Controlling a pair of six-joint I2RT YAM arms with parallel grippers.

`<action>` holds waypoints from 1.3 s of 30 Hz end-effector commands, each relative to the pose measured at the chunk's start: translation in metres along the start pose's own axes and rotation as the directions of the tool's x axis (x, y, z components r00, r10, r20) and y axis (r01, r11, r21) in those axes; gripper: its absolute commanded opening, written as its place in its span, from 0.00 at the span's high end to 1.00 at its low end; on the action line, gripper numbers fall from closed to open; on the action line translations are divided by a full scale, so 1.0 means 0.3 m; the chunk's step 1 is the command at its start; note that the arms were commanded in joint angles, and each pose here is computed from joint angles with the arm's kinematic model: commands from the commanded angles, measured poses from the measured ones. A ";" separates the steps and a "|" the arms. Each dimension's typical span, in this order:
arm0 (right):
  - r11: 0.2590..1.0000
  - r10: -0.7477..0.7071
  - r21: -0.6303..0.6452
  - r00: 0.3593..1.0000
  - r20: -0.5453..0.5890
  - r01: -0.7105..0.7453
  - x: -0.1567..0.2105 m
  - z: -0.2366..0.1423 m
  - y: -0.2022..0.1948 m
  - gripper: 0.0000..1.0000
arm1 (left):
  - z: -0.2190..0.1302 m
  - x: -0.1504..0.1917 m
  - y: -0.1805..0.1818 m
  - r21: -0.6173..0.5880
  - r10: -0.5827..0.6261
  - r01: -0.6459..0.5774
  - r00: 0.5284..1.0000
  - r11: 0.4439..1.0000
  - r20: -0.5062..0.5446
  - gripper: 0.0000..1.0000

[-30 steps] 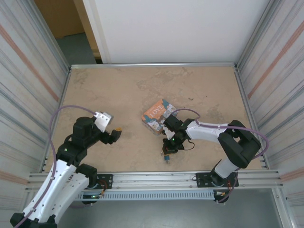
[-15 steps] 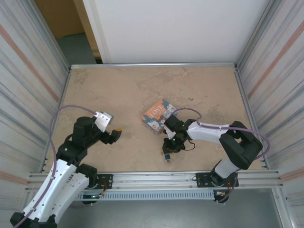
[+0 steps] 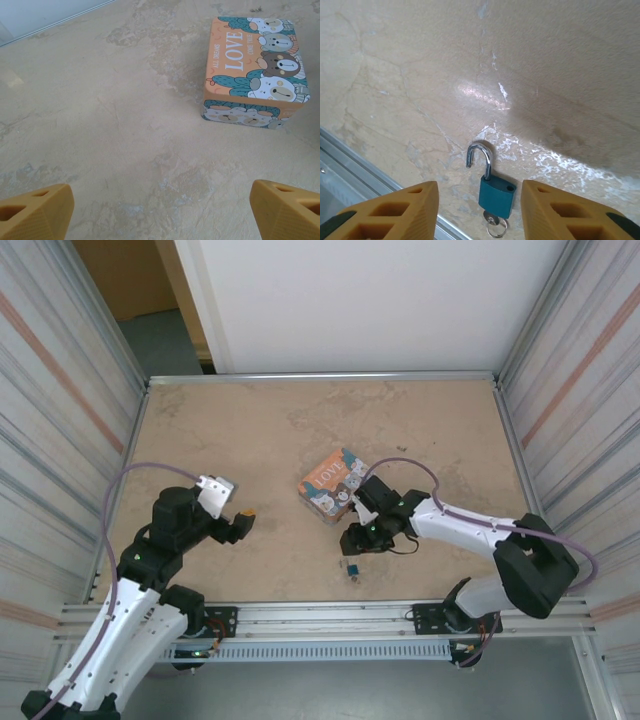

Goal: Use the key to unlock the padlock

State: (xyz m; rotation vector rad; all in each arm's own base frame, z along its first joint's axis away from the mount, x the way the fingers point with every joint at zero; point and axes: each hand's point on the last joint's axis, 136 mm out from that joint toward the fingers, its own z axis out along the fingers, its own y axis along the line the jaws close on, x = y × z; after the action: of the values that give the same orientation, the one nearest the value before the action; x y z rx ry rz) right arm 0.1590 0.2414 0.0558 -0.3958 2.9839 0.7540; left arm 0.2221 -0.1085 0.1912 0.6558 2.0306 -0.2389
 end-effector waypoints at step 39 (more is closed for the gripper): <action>0.977 0.066 0.115 0.771 0.634 -0.178 -0.264 -0.485 -0.360 0.01 | -0.032 0.003 0.095 -0.169 0.016 -0.015 1.000 0.985 0.001 0.05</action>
State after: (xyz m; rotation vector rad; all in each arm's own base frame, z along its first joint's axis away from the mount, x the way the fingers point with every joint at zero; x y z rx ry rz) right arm 0.2482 0.1193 0.1318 0.0822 2.5201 0.6191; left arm 0.2273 -0.0896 0.1954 0.5867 2.0274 -0.1185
